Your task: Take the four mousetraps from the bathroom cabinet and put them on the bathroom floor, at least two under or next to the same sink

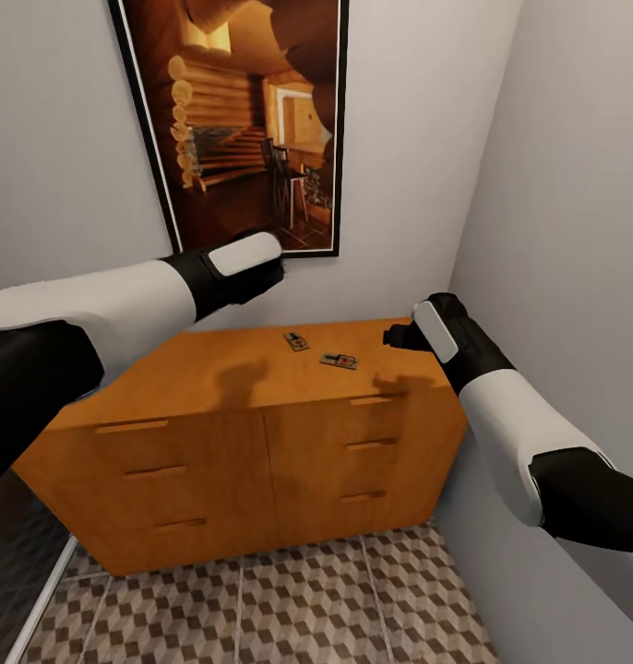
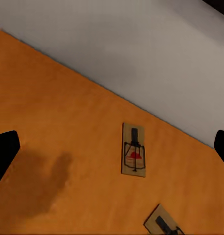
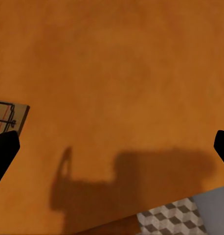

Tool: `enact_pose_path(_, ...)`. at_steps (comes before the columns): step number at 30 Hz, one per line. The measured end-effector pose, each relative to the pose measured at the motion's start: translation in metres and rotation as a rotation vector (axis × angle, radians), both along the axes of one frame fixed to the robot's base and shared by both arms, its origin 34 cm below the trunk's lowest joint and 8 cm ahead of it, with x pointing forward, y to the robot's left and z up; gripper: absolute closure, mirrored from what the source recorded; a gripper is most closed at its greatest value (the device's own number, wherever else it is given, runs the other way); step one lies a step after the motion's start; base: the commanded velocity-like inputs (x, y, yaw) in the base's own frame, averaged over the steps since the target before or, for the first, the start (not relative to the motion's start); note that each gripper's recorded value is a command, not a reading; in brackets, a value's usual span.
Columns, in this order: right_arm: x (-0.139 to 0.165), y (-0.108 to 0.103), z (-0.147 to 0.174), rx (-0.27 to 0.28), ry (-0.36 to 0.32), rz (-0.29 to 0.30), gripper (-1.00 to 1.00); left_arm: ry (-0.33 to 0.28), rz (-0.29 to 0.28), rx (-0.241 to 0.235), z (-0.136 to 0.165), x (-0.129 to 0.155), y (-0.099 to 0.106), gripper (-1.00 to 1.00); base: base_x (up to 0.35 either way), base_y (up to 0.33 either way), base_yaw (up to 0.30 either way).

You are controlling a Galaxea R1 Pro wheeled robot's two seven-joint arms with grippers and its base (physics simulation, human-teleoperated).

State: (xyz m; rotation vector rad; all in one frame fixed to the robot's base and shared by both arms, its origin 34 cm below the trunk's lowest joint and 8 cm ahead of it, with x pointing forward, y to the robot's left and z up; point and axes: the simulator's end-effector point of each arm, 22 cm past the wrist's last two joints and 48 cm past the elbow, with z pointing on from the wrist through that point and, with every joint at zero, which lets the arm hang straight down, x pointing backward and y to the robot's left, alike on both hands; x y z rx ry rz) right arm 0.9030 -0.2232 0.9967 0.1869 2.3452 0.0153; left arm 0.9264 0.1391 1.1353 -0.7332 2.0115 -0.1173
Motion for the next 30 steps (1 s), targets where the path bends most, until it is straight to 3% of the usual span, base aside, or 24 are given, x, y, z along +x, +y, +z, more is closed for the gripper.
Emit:
enact_pose_path(5, -0.003, 0.004, -0.009, 0.021, 0.016, 0.005, -1.0, 0.063, 0.098, 0.032, -0.017, -0.009, 0.027, -1.0, 0.0, 0.0, 0.0)
enact_pose_path(12, -0.006, 0.008, -0.017, 0.043, 0.029, 0.009, -1.0, 0.119, 0.158, 0.057, -0.035, -0.02, 0.042, -1.0, 0.0, 0.0, 0.0)
enact_pose_path(16, -0.007, 0.009, -0.019, 0.046, 0.031, 0.009, -1.0, 0.132, 0.156, 0.064, -0.039, -0.023, 0.039, -1.0, 0.0, 0.0, 0.0)
enact_pose_path(23, -0.007, 0.006, -0.019, 0.046, 0.032, 0.006, -1.0, 0.14, 0.099, 0.073, -0.042, -0.029, 0.012, -1.0, 0.001, 0.0, 0.0)
enact_pose_path(30, -0.008, 0.005, -0.019, 0.044, 0.034, 0.004, -1.0, 0.137, 0.068, 0.073, -0.042, -0.031, 0.0, -1.0, 0.108, -0.07, 0.0)
